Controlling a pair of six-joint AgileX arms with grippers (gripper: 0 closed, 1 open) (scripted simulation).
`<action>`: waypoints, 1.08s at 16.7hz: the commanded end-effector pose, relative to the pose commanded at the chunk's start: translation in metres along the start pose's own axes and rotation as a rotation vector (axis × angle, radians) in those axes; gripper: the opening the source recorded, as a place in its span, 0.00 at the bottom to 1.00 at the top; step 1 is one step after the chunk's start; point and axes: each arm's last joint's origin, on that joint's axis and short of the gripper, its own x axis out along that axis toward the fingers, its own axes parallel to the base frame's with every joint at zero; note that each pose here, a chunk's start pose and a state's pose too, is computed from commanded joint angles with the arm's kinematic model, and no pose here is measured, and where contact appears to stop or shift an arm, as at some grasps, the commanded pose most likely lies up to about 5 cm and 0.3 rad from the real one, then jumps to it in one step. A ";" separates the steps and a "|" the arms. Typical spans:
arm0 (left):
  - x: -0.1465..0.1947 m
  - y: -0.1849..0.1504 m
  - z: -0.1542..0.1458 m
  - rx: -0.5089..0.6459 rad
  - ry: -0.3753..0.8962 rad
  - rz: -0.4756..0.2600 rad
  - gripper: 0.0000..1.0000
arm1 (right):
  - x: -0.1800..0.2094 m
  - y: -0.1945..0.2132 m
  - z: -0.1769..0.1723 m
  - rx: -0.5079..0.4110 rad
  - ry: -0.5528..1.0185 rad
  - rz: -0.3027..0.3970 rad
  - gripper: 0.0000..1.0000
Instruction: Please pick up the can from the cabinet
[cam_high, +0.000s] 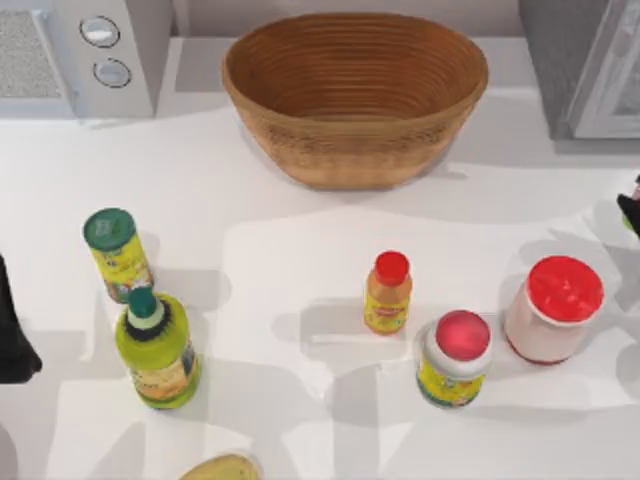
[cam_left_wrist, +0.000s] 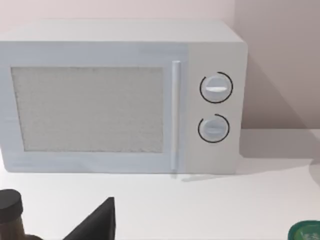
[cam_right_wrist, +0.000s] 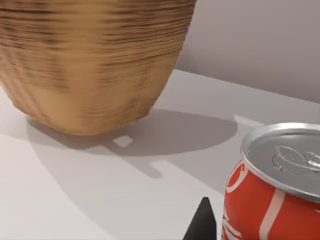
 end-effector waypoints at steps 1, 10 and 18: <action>0.000 0.000 0.000 0.000 0.000 0.000 1.00 | 0.000 0.000 0.000 0.000 0.000 0.000 0.08; 0.000 0.000 0.000 0.000 0.000 0.000 1.00 | 0.000 0.000 0.000 0.000 0.000 0.000 0.75; 0.000 0.000 0.000 0.000 0.000 0.000 1.00 | 0.000 0.000 0.000 0.000 0.000 0.000 1.00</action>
